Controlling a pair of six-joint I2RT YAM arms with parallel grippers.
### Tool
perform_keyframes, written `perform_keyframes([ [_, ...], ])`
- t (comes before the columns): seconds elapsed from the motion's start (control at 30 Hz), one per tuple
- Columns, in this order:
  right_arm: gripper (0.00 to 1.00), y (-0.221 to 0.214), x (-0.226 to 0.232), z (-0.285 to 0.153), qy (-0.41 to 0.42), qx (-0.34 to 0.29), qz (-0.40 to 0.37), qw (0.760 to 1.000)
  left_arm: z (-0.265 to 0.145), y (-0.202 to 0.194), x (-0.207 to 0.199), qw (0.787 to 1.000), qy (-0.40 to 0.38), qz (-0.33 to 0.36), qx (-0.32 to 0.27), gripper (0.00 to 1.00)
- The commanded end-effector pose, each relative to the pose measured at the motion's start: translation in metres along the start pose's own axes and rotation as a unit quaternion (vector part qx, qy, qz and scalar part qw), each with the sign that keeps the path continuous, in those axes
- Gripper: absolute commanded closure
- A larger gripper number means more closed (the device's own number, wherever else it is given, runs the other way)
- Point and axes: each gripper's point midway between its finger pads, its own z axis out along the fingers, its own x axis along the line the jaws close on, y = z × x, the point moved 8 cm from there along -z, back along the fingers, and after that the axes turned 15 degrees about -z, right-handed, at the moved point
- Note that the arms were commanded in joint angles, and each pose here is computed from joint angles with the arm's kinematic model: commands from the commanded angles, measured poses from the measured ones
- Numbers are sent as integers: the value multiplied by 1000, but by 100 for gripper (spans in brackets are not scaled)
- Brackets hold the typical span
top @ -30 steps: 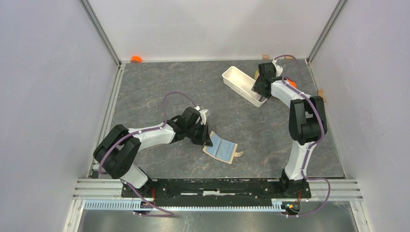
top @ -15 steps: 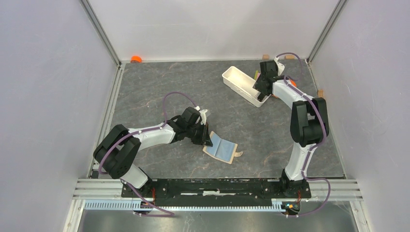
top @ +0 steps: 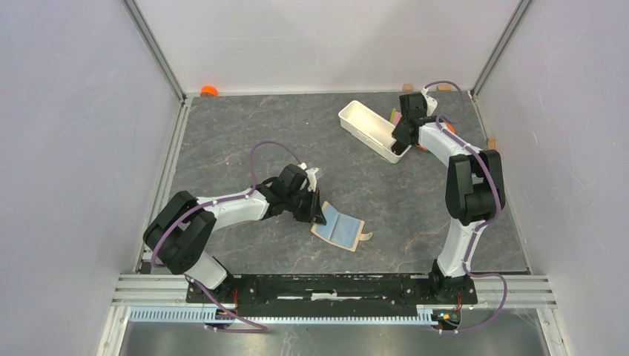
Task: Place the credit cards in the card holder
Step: Pick up the credit card from the storage box.
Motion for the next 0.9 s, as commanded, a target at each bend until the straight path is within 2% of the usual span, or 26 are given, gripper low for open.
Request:
perform_keyframes([
  [0.0,88,11,1,-13,8,-19,11,1000,-7,3,-8,1000,-23,5,-8,84],
  [0.23,100,7,-3,-16,2,-9,-5,1000,-8,4,-9,1000,-23,7,-10,85],
  [0.47,100,4,-6,-20,-1,-8,-11,1000,-9,4,-9,1000,-21,8,-12,85],
  [0.87,100,42,-12,-71,6,-72,-12,997,-10,5,-10,1000,-18,10,-15,84],
])
